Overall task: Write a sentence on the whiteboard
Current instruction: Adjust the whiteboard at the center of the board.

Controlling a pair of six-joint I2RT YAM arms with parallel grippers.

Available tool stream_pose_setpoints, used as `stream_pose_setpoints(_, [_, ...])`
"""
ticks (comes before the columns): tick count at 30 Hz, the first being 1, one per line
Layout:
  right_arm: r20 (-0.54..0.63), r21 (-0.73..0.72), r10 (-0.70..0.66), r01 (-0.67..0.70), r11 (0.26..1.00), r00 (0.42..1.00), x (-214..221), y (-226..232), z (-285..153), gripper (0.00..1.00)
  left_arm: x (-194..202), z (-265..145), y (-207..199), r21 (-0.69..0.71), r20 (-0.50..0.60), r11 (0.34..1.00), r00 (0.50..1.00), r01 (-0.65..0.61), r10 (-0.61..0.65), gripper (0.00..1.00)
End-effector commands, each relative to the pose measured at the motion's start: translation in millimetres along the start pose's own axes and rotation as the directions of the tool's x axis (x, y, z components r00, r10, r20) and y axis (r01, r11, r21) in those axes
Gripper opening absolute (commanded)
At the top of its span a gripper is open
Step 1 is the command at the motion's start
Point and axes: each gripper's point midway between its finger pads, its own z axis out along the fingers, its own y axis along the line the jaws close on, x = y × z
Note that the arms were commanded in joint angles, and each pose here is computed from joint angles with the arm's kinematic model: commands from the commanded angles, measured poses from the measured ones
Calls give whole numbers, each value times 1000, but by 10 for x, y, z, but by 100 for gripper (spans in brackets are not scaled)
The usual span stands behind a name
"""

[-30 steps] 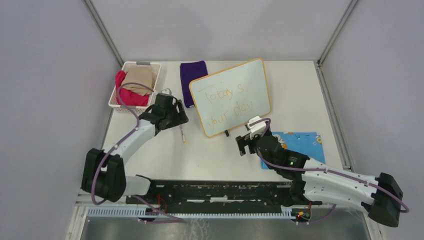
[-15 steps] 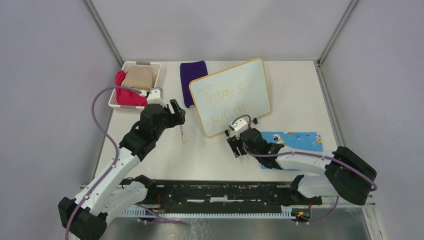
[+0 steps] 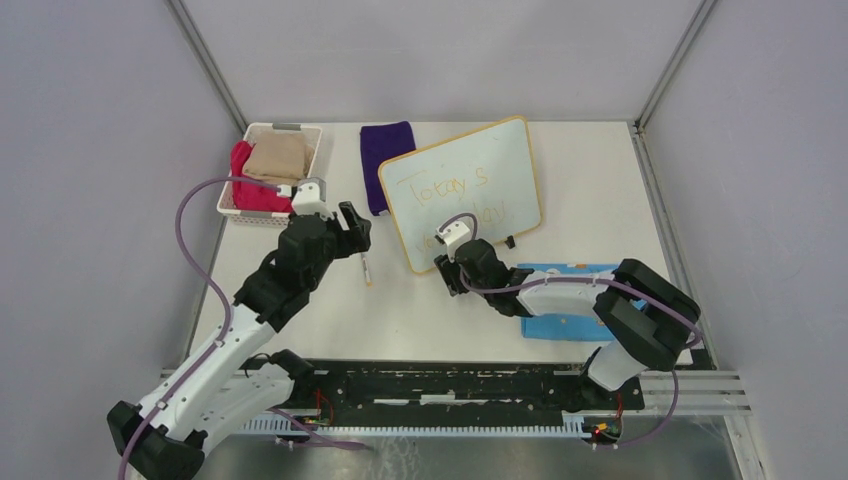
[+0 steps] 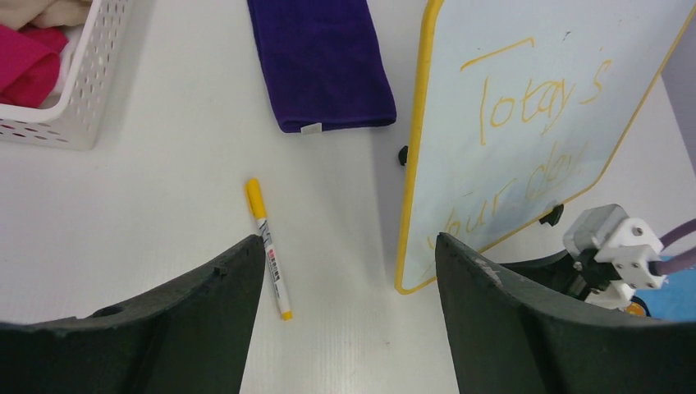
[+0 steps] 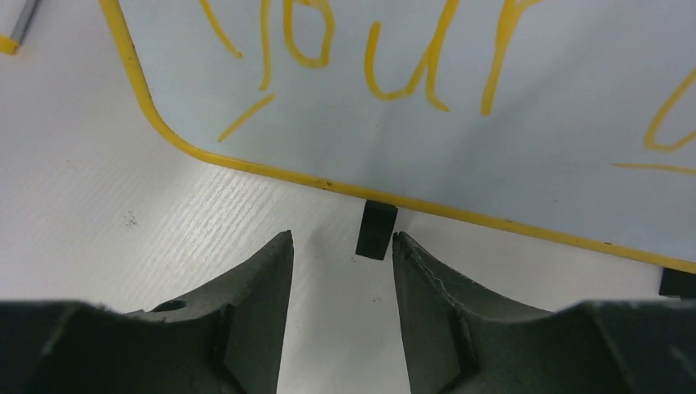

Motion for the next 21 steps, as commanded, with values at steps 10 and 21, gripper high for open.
stream_pose_setpoints(10, [100,21,117,-120,993,988,-485,100,343,41,-206,-154,-36,-4,102,1000,994,-31,31,81])
stream_pose_setpoints(21, [126,37,220,-227,973,967,-733,190,663,39,-195,-190,-28,-28,109,999,993,-46,49,81])
